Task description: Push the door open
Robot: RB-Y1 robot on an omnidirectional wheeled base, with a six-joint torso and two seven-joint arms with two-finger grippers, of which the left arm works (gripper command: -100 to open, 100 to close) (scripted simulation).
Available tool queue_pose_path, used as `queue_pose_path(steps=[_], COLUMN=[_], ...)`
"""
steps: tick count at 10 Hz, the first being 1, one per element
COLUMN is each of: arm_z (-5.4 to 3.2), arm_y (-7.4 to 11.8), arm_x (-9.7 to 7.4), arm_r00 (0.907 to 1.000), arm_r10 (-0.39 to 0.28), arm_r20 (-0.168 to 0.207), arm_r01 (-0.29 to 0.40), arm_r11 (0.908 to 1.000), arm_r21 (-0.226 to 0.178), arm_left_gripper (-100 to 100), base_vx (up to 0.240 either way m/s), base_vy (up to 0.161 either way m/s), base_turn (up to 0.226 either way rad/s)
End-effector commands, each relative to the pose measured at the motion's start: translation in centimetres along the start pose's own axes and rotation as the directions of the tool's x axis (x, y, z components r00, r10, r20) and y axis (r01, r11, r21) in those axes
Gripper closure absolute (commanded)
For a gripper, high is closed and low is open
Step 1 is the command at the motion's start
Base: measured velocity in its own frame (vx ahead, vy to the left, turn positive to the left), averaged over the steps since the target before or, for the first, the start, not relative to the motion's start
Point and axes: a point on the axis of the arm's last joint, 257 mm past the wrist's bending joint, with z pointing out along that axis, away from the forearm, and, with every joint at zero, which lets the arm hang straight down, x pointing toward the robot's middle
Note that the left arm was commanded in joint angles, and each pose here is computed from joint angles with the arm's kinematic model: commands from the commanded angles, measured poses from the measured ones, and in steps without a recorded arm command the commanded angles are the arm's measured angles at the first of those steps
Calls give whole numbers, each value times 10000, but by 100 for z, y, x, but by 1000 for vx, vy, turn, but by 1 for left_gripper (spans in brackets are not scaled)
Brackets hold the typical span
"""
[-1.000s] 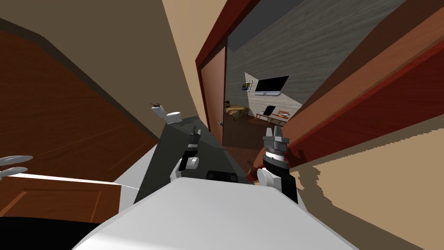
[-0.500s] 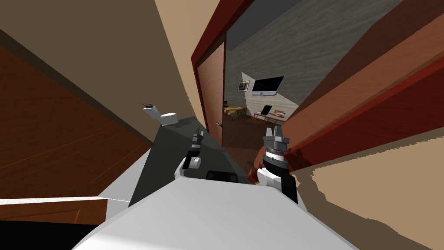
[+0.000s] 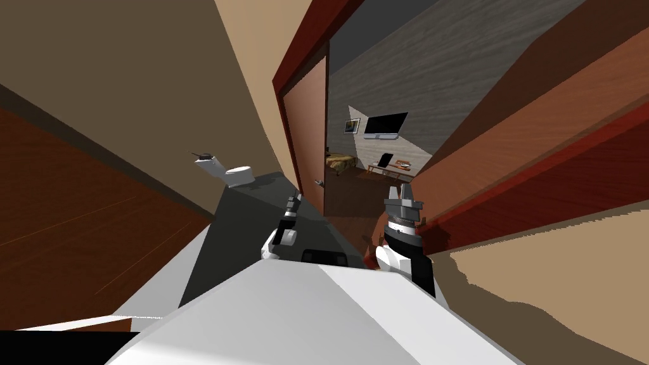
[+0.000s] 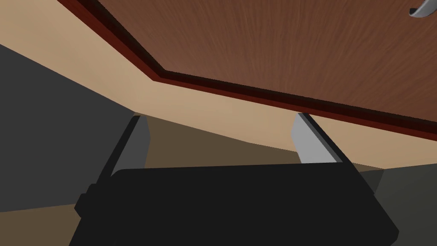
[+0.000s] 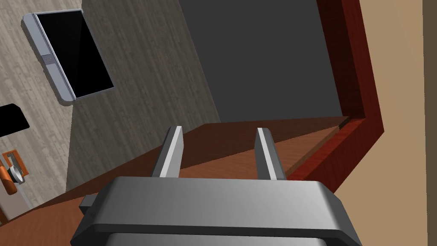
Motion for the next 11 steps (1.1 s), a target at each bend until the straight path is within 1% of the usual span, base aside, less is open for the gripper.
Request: queue_pose_path(steps=[1,6,11], arm_z=[-11,-58,-133], arm_y=[126,509,868], arm_x=[51,225,393], arm_r00=[9999,9978,9937], arm_r10=[-103,-379,-631], arm_r20=[-132,-536,-927], arm_r01=[100,336,500], arm_r11=[9998,9964,9892], arm_r21=[-190,-779,-1377], arm_left_gripper=[-100,-100,-100], base_vx=[86,74,78], base_vy=[87,86,93], base_turn=[-110,-102,-105])
